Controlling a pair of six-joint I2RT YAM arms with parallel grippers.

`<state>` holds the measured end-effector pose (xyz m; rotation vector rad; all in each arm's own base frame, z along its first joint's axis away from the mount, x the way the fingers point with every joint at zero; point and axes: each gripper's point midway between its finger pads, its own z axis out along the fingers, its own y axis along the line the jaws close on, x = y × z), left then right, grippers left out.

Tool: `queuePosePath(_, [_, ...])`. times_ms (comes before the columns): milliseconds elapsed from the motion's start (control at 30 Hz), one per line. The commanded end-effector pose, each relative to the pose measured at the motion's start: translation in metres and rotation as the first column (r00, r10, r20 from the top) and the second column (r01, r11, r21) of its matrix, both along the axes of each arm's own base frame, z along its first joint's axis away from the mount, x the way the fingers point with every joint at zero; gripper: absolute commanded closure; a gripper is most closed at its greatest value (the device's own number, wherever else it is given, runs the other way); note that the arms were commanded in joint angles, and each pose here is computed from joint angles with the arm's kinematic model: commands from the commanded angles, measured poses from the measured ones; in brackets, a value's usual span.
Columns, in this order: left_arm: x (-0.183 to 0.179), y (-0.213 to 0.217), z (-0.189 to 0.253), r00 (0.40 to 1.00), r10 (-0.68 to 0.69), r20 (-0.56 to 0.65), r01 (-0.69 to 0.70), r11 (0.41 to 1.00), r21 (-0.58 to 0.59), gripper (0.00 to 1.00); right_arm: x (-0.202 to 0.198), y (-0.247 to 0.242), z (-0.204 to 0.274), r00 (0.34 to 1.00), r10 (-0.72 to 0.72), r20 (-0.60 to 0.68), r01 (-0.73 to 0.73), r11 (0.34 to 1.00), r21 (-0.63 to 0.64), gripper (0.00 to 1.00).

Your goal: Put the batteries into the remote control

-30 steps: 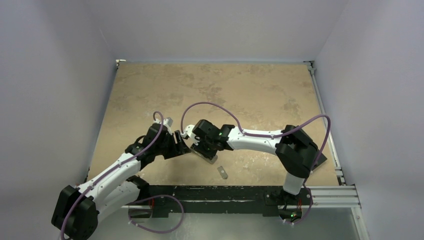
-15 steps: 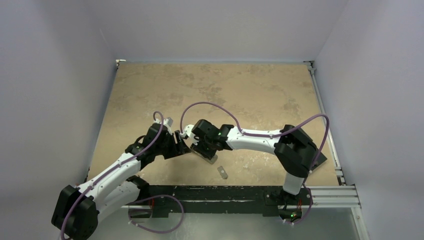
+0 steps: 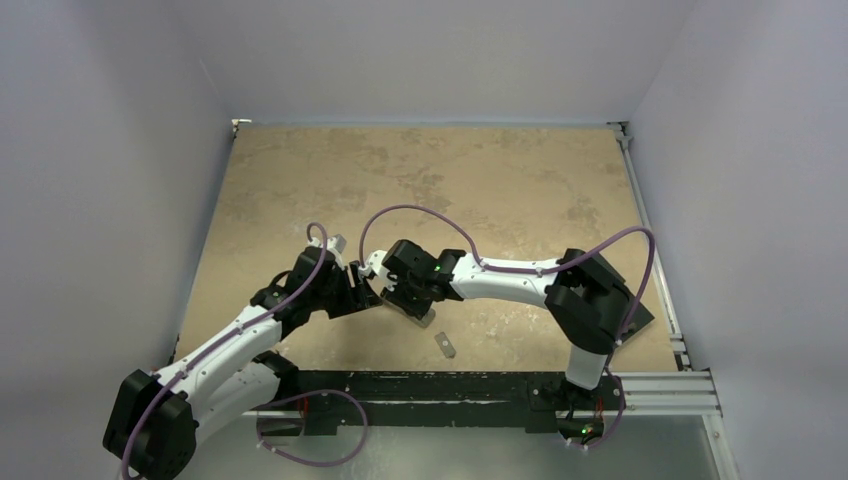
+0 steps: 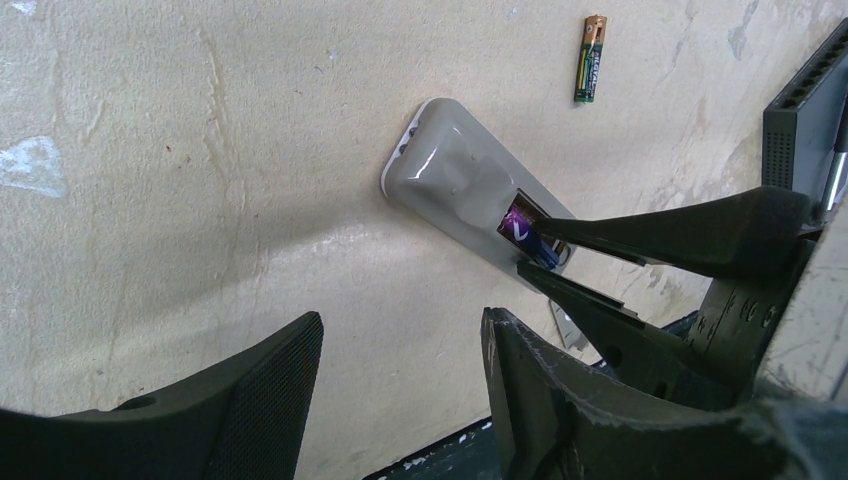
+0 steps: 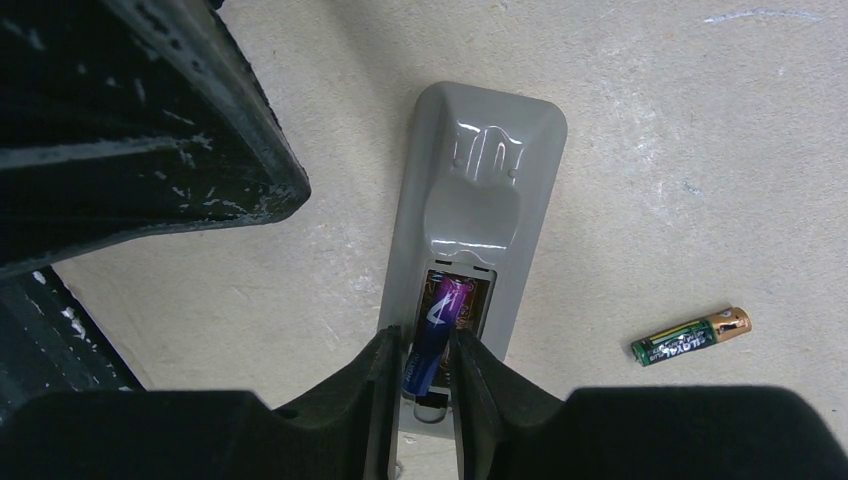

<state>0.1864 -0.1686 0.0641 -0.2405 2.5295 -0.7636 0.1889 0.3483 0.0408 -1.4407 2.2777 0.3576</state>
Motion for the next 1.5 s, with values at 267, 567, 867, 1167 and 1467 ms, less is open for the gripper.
queuePosePath(267, [0.01, -0.007, 0.016, 0.998, -0.022, 0.058, 0.024, 0.999, -0.026, 0.41, 0.003, 0.007, 0.013, 1.0, 0.005, 0.013, -0.005, 0.999, 0.032, 0.76])
queuePosePath(567, [0.01, -0.007, 0.016, 0.998, -0.021, 0.059, 0.023, 0.999, -0.025, 0.41, 0.001, -0.001, 0.012, 1.0, 0.006, 0.012, -0.006, 1.0, 0.005, 0.78])
queuePosePath(867, [0.011, -0.007, 0.015, 0.998, -0.021, 0.056, 0.023, 0.999, -0.023, 0.41, -0.001, -0.007, 0.012, 1.0, 0.005, 0.011, -0.004, 1.0, -0.013, 0.83])
queuePosePath(1167, [0.011, -0.008, 0.015, 0.998, -0.023, 0.055, 0.025, 0.999, -0.023, 0.41, -0.001, -0.008, 0.01, 1.0, 0.005, 0.007, -0.005, 1.0, -0.02, 0.83])
queuePosePath(1467, [0.011, -0.008, 0.014, 0.998, -0.025, 0.051, 0.026, 0.999, -0.022, 0.41, 0.001, -0.002, 0.011, 1.0, -0.006, 0.008, 0.006, 1.0, -0.001, 0.81])
